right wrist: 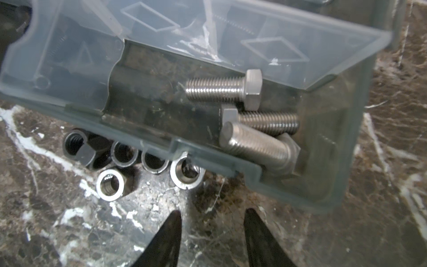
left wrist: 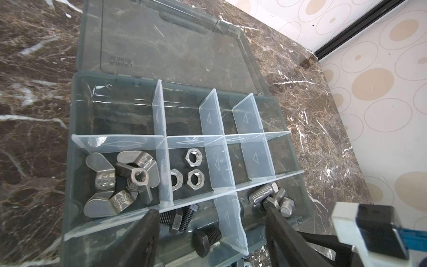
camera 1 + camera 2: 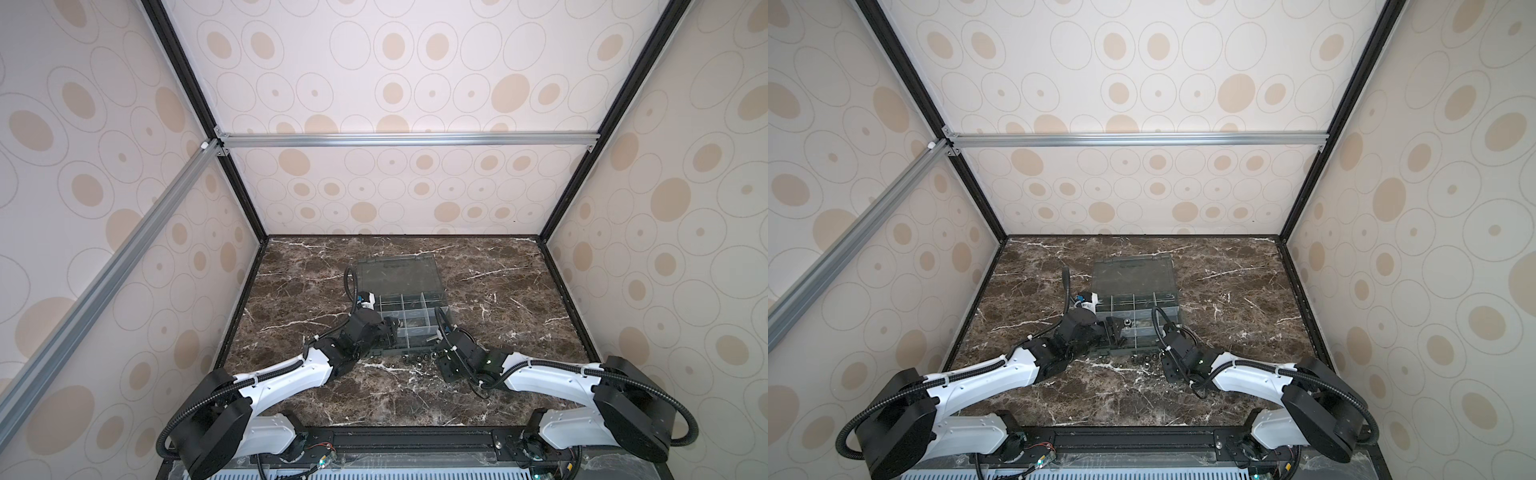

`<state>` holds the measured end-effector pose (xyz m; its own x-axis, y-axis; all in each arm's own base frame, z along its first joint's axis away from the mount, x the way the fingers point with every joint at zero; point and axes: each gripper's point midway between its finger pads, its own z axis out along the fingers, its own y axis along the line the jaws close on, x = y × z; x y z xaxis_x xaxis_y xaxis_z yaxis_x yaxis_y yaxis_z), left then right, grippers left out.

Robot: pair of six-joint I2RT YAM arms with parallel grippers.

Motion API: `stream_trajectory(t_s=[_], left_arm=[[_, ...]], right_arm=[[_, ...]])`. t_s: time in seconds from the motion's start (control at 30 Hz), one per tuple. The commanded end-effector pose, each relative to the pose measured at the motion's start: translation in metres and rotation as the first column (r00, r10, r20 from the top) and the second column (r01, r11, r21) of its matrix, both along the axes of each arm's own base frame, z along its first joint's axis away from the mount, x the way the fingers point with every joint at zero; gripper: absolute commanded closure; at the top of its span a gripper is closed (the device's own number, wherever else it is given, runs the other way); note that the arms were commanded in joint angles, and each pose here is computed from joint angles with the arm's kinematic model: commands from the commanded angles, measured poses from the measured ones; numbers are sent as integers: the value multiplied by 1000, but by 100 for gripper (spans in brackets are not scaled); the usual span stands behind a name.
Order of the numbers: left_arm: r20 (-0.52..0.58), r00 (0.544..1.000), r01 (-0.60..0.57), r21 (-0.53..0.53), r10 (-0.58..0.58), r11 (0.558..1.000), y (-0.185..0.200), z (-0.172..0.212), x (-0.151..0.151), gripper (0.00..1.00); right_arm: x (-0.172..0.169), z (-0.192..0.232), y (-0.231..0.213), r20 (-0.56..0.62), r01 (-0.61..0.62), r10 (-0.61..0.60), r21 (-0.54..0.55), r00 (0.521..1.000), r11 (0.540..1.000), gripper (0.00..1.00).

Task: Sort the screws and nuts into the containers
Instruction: 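Lower the right gripper onto a silver hex nut beside the box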

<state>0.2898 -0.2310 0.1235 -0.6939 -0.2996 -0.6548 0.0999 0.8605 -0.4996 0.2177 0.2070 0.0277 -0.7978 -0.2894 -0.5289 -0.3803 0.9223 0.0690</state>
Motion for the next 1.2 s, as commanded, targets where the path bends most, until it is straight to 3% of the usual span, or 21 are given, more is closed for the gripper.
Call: stream_trajectory(t_s=[0.0,0.53,0.87,1.17], left_arm=[[19,1000,-19,-36,19,999,2,7,3,28],[17,1000,-25,-40,26,999,5,8,0,27],[6,1000,-24,-52,25,998,5,6,-3,27],[6,1000,-20,-57,21,998,3,6,-2,27]], right_arm=[[11,8,11,39,-18,18,-5,999,1000,52],[27,-4,15,59,33,-29,-67,998,997,52],[30,-8,-6,76,112,-101,-162,992,980,54],[27,-13,-4,59,97,-88,-150,994,984,62]])
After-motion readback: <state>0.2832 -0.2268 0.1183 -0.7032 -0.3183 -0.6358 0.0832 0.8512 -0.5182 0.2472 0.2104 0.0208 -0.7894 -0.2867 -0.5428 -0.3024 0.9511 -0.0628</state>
